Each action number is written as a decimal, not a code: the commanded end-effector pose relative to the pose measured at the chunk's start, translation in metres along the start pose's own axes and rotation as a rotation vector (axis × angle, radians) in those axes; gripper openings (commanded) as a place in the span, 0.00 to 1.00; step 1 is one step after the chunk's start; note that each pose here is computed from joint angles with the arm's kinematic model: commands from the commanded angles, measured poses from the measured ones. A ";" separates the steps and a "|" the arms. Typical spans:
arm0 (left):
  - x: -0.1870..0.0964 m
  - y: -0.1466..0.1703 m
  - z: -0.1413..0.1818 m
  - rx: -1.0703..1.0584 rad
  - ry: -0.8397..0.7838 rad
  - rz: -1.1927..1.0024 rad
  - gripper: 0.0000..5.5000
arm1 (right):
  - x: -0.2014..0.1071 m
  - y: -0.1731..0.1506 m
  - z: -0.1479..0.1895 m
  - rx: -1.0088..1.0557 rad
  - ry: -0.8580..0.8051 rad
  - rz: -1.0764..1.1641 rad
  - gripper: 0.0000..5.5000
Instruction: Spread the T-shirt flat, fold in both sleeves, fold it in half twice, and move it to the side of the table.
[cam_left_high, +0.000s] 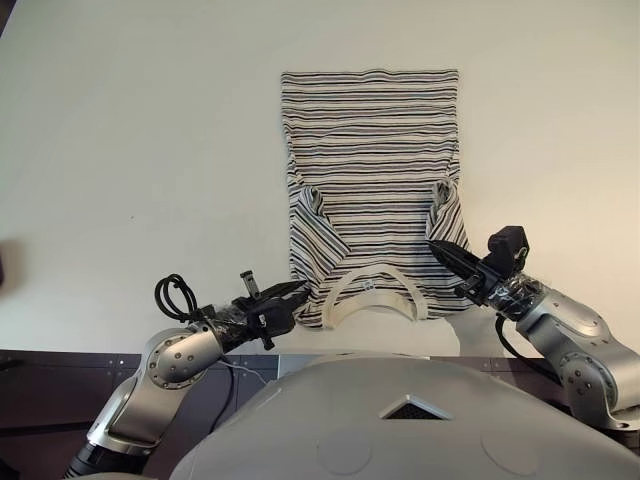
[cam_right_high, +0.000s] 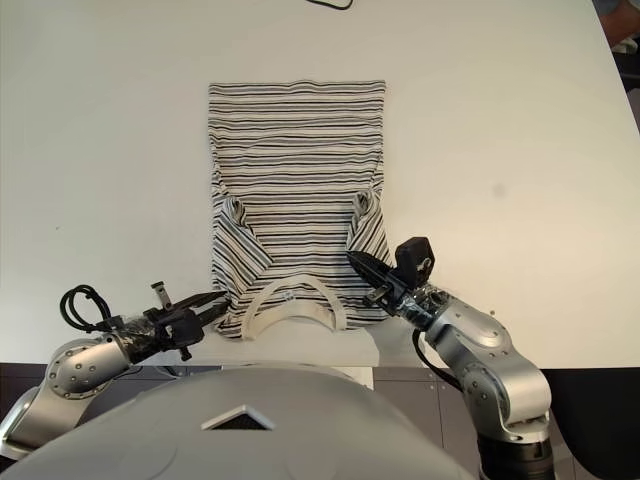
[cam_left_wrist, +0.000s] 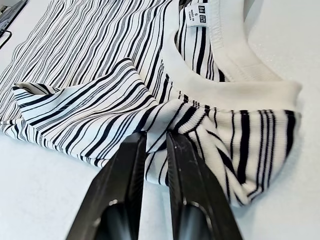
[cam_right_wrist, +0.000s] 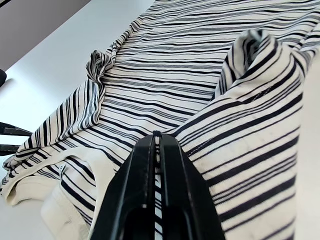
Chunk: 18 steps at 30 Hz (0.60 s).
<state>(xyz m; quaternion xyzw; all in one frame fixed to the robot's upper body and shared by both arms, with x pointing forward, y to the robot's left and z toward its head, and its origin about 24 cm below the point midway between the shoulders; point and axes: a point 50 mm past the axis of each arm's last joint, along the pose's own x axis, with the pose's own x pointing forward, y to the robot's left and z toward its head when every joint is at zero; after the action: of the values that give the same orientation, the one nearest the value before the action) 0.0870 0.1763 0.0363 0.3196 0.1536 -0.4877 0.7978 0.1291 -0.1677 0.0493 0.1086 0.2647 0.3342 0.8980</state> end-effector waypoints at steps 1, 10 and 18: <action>-0.003 0.005 0.002 0.029 0.006 -0.007 0.14 | 0.001 0.003 -0.003 -0.055 0.038 0.015 0.02; -0.003 0.009 0.004 0.047 0.002 -0.009 0.14 | -0.001 0.015 0.017 -0.038 -0.042 0.157 0.15; -0.017 0.016 -0.004 0.104 0.040 -0.022 0.14 | -0.037 -0.039 0.029 -0.104 -0.005 0.023 0.15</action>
<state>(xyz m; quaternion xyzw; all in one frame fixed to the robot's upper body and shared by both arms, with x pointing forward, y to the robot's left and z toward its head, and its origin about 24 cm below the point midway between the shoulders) 0.0961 0.1926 0.0498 0.3524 0.1445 -0.4848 0.7873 0.1495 -0.2201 0.0806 0.0860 0.2240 0.3458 0.9071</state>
